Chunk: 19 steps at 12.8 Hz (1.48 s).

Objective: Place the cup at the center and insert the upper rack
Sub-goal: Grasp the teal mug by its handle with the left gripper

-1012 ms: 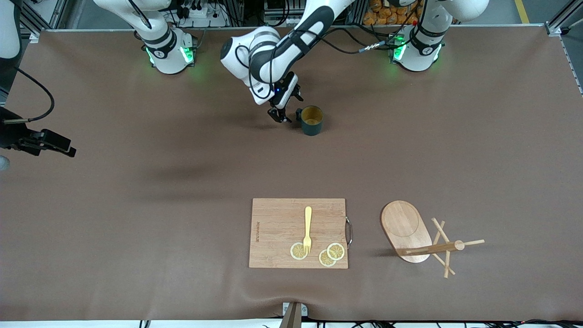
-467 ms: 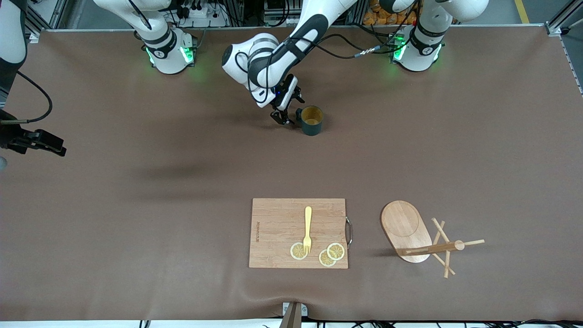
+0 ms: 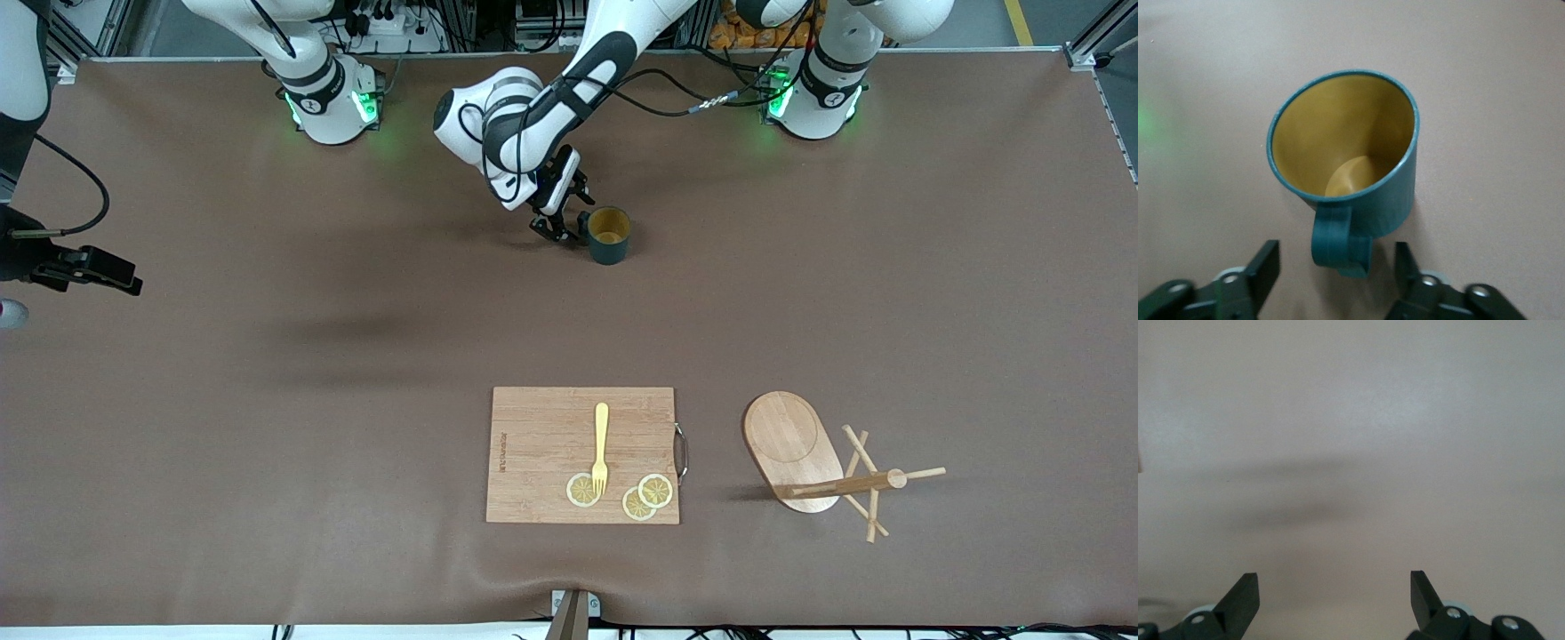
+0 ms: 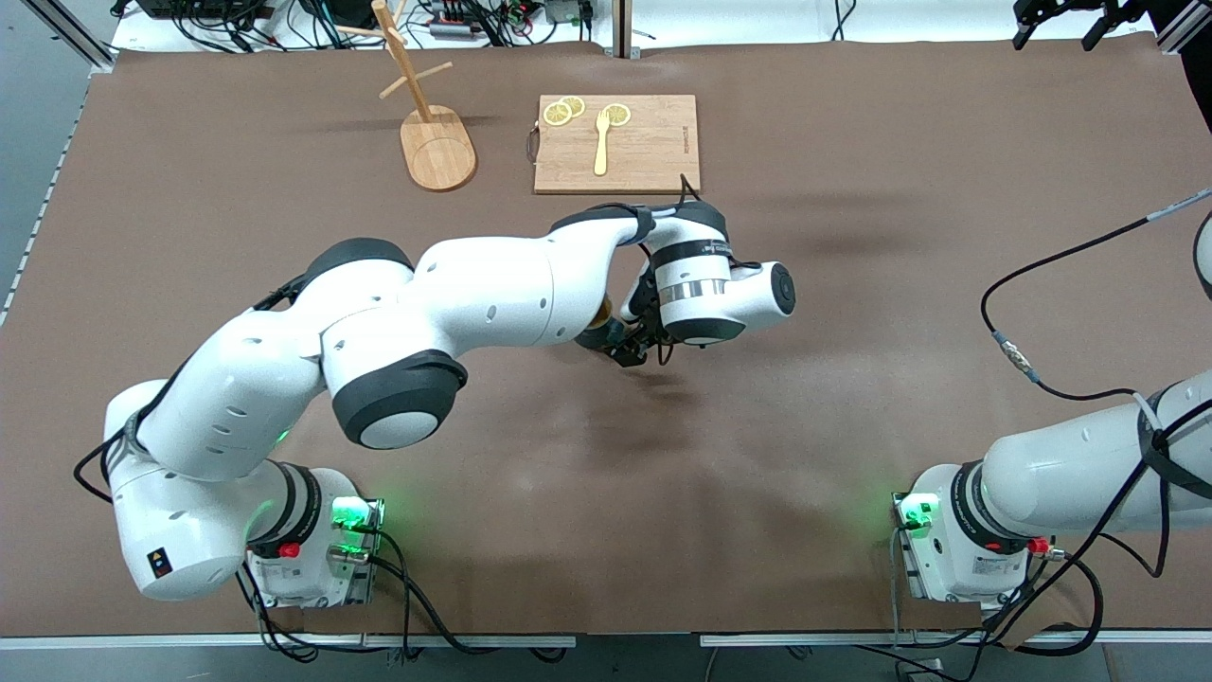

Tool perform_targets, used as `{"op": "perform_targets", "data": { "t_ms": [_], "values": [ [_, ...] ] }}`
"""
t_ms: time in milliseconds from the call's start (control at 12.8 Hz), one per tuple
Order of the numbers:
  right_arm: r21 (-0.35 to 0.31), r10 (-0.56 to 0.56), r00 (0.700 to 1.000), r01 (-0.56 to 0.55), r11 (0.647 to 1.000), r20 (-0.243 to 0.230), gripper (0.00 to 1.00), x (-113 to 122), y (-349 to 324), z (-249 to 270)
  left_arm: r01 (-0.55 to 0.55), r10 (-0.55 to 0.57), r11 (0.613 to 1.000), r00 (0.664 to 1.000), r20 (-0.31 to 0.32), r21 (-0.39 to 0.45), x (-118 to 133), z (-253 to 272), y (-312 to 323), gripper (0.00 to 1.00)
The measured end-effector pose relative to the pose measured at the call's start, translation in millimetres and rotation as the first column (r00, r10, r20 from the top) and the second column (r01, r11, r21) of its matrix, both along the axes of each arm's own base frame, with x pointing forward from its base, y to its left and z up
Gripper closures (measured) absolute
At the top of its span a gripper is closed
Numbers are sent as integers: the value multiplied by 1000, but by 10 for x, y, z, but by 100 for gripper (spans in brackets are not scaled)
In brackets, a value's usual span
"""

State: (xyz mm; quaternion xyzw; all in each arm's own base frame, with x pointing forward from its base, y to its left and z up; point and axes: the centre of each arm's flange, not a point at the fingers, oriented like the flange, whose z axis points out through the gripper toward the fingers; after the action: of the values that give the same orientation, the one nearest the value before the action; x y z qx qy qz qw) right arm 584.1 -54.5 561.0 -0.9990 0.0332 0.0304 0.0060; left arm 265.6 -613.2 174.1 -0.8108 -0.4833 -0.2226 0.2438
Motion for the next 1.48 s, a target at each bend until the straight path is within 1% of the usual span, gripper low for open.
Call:
{"op": "perform_targets", "data": {
  "t_ms": [78,156,234,389,467,778,934,1090,1246,1323,1401,1479],
  "values": [
    [6,-1,1000,1,1000,-2,0,-2,7,-2,0,0,1000,1000,0,0,2,2,0,41],
    [8,-1,1000,1,1000,-5,0,-6,8,-5,-1,1,1000,1000,1,1,4,5,0,48],
    [8,-1,1000,1,1000,-7,0,-8,9,-7,-1,1,1000,1000,1,1,7,7,0,51],
    [9,-1,1000,1,1000,-7,0,-8,10,-5,0,0,1000,1000,1,1,11,11,-1,76],
    [9,0,1000,0,1000,-4,0,-5,11,3,1,-1,1000,1000,1,4,16,15,2,80],
    [9,0,1000,0,1000,6,0,5,13,29,4,-4,1000,1000,-3,-3,58,47,-6,80],
    [9,1,1000,-1,1000,7,0,6,17,30,-1,1,1000,1000,-3,-25,180,164,-22,80],
    [8,0,1000,0,1000,10,0,8,13,37,1,-2,997,1000,-12,-77,394,504,-30,80],
    [11,-2,1000,1,1000,12,0,9,8,43,-9,3,986,999,-36,-166,664,1064,18,80],
    [16,-3,1000,2,1000,13,0,11,11,48,-26,14,976,998,-56,-215,833,1359,96,80],
    [18,-3,1000,3,1000,16,0,12,12,57,-49,25,962,996,-90,-268,1024,1645,208,80],
    [19,-3,1000,3,1000,20,0,16,14,73,-77,37,942,991,-125,-328,1237,1918,347,80]
  ]
}}
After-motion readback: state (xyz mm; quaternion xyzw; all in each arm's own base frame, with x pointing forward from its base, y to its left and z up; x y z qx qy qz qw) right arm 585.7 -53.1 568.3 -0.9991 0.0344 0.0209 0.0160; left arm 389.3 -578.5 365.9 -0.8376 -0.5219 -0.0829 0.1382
